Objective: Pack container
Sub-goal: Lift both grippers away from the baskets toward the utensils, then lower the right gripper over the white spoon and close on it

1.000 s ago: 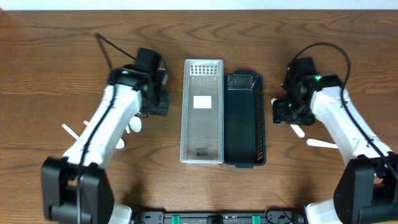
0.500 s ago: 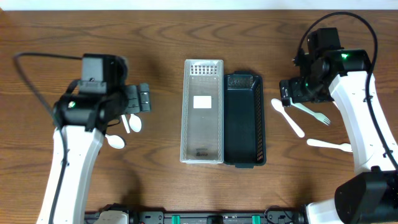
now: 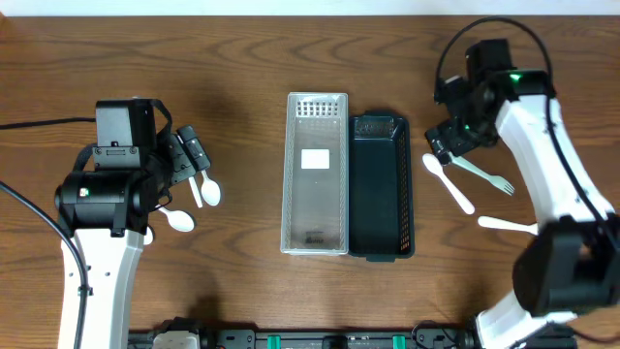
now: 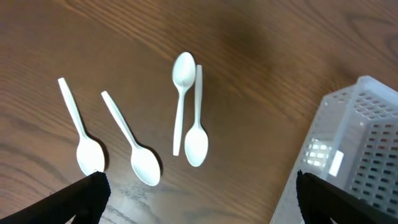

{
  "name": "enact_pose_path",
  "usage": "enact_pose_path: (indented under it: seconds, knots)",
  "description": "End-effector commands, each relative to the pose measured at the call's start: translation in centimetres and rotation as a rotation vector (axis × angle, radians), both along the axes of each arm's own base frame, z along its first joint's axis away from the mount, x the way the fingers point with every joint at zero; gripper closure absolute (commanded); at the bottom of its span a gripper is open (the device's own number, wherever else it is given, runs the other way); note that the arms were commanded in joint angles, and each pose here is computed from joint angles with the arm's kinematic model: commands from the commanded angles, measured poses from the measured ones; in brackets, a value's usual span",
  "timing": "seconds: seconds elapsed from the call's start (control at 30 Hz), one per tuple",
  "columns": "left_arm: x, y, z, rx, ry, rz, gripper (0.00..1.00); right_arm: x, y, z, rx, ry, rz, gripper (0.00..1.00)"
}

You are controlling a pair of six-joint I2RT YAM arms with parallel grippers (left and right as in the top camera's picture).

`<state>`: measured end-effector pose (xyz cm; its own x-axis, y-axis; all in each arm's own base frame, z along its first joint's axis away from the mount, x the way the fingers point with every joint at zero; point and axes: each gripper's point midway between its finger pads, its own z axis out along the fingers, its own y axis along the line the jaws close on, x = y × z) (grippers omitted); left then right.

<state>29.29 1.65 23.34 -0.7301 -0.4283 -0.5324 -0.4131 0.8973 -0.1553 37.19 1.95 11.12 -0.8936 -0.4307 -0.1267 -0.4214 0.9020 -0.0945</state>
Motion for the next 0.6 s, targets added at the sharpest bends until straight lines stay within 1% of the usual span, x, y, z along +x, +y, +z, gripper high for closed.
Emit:
enact_pose_path:
  seconds: [0.0,0.23,0.57]
  knots:
    - [0.0,1.2,0.0,0.045,0.007,0.056,0.02,0.0,-0.4,-2.6,-0.016,0.065,0.037,0.01]
    - [0.1,1.4,-0.1,0.053,0.011,0.062,0.02,0.0,0.2,-5.4,0.009,0.131,0.038,0.01]
    - [0.0,1.4,-0.1,0.054,0.011,0.061,0.02,0.0,1.1,-6.8,0.060,0.162,0.042,0.01]
